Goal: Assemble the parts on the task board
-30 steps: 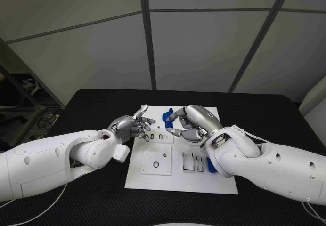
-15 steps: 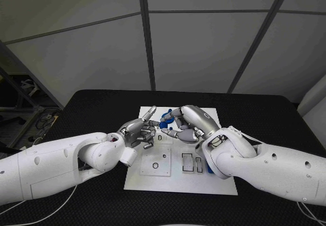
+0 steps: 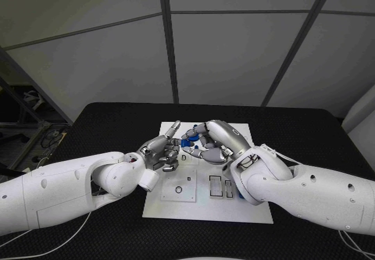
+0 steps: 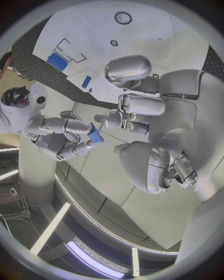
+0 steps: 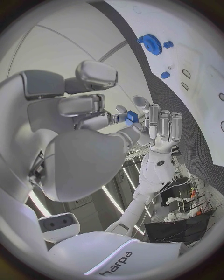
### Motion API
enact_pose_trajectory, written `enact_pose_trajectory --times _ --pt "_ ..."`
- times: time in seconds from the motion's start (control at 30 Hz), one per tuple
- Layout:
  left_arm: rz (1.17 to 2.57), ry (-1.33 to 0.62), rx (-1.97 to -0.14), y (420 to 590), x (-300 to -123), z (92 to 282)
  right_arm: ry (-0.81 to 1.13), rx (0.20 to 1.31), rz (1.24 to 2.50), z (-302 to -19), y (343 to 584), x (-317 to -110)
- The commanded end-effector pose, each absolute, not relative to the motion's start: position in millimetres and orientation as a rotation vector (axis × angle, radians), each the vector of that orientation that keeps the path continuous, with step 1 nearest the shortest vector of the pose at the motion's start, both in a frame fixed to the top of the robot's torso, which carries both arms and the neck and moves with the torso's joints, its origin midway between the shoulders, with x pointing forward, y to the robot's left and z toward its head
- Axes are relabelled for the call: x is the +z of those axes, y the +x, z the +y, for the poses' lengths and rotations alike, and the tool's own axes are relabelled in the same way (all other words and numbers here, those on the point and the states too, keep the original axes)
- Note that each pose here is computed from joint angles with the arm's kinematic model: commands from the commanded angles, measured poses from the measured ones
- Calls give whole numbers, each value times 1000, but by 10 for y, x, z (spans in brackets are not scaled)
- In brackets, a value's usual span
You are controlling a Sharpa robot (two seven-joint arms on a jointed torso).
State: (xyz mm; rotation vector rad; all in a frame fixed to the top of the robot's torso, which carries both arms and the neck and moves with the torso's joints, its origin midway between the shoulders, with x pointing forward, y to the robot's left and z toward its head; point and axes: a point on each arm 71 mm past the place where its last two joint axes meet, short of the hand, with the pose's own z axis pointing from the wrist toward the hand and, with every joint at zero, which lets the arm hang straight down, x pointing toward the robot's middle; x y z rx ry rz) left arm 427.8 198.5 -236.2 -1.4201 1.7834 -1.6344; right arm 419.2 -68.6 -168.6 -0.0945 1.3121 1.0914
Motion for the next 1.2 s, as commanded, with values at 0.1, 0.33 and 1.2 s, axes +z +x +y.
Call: enact_pose_trajectory --times 0.1,0.33,1.2 --pt "1803 -1407 -1689 4261 -2341 1947 -98 1102 1294 -679 4198 -1671" --pt "1816 -1389 -1739 4240 -2320 1917 -103 1100 1301 -668 4210 -1681" --pt "1804 -1389 -1738 4254 -2320 1968 -103 1091 1297 -730 4222 -1684"
